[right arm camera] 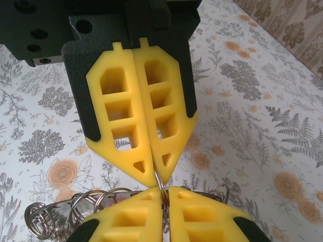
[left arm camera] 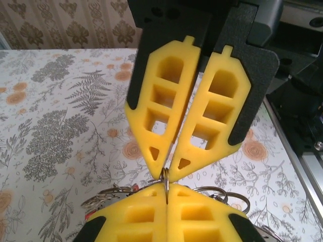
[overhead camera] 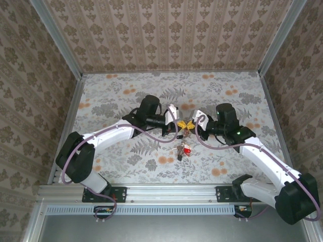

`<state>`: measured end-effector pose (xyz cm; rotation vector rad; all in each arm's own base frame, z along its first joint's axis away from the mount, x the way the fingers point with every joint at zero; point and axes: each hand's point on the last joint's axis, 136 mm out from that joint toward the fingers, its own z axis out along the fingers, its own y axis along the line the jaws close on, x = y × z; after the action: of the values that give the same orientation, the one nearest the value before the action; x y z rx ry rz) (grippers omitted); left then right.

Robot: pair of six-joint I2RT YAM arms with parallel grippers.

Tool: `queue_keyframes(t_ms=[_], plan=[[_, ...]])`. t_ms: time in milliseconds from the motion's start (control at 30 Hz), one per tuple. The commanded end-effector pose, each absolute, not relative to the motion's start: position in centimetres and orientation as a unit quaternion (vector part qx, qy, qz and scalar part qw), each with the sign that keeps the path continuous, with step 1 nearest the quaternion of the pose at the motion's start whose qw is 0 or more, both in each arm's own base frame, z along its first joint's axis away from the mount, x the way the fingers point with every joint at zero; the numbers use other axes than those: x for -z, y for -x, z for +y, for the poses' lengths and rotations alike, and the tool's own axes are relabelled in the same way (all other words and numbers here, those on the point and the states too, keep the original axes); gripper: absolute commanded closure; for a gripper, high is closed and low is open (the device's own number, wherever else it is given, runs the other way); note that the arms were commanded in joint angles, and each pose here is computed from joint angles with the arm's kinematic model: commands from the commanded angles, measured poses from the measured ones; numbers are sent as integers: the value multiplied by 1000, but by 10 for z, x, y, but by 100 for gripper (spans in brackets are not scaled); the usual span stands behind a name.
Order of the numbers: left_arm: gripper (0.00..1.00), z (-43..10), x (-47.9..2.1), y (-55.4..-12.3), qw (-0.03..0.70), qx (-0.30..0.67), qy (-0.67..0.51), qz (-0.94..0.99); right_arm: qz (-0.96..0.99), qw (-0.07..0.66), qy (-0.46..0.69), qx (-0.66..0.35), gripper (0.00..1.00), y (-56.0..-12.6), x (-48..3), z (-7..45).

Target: Put the keys on the keyring

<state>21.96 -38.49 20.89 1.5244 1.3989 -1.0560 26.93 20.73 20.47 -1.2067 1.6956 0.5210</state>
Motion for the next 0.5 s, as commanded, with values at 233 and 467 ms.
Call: queue_keyframes(t_ms=[233, 467], plan=[[100, -384, -245, -212, 431, 443, -594, 515, 682, 479, 509, -215, 99, -270, -214, 209], [82, -385, -222, -212, 387, 387, -639, 541, 663, 484, 526, -220, 99, -267, -224, 213]])
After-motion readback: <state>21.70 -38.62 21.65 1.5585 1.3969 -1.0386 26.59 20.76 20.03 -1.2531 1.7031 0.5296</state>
